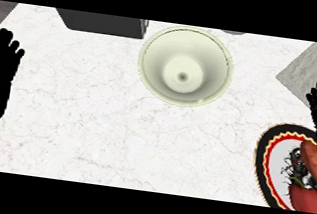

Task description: Pick the bell pepper from the plate and place it in the bowl

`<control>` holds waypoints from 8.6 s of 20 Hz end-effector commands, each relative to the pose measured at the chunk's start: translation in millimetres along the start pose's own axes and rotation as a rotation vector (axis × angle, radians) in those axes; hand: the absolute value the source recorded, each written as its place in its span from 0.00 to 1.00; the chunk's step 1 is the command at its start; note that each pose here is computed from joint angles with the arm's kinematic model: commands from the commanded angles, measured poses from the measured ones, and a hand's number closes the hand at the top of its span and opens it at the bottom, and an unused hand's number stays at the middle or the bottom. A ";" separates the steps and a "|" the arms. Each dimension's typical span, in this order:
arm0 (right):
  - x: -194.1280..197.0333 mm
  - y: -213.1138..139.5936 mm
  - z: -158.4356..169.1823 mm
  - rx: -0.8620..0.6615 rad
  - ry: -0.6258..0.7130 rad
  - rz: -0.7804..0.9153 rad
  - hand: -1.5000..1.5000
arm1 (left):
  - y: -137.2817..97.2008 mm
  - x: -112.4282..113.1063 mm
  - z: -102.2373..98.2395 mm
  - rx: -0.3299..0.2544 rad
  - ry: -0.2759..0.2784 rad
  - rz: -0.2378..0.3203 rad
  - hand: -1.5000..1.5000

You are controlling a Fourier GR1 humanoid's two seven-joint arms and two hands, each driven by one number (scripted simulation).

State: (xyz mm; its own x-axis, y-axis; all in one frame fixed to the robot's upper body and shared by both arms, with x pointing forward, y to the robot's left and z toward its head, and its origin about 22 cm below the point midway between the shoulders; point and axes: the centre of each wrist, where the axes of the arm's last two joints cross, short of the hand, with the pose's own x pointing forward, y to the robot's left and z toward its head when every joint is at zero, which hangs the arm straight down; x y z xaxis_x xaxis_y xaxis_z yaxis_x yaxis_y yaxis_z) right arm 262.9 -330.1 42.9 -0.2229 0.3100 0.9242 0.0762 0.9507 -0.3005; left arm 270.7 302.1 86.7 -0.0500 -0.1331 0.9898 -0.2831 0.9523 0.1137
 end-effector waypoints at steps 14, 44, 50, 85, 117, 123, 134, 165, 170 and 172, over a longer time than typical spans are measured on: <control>-14.8 4.0 126.5 -0.267 -0.200 0.332 0.00 | -7.4 -38.6 -0.9 -0.384 0.196 -0.042 0.50; 175.1 33.1 106.4 0.048 0.579 1.010 0.00 | -8.7 -10.4 -32.3 -0.424 0.173 -0.055 0.50; 165.9 53.5 84.9 0.085 0.654 1.019 0.00 | -22.8 -25.3 -36.0 -0.390 0.185 -0.052 0.50; 60.4 31.9 54.9 0.122 0.838 1.047 0.00 | -5.5 -26.2 -24.2 -0.412 0.182 -0.048 0.50; 12.2 17.1 36.8 0.104 0.714 1.079 1.00 | -7.5 -34.4 -12.8 -0.406 0.171 -0.043 0.50; 30.0 29.0 41.2 0.114 0.679 1.096 1.00 | -6.6 -11.2 -18.3 -0.411 0.184 -0.056 0.50; 35.8 -61.2 -49.4 0.665 0.139 1.022 1.00 | -29.2 -26.3 -16.5 -0.453 0.160 -0.030 0.50; 255.4 -26.5 -142.5 0.688 -0.275 0.754 1.00 | -29.8 -22.8 -14.1 -0.401 0.182 -0.039 0.50; 274.3 25.2 -158.4 0.610 -0.286 0.703 1.00 | -27.7 -25.8 -25.0 -0.424 0.186 -0.058 0.50; 272.9 25.4 -156.6 0.599 -0.273 0.673 1.00 | -12.9 -19.5 -14.7 -0.423 0.185 -0.043 0.50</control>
State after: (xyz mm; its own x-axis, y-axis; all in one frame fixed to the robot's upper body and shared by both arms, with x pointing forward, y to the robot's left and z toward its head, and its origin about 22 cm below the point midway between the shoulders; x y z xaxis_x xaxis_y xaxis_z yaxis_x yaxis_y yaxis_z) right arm 352.6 -251.9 324.8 -0.5438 0.7323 0.4099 -0.2245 0.3437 -0.9119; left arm 293.8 290.4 64.5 0.1368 -0.1610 0.9774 0.1311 0.9810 0.1432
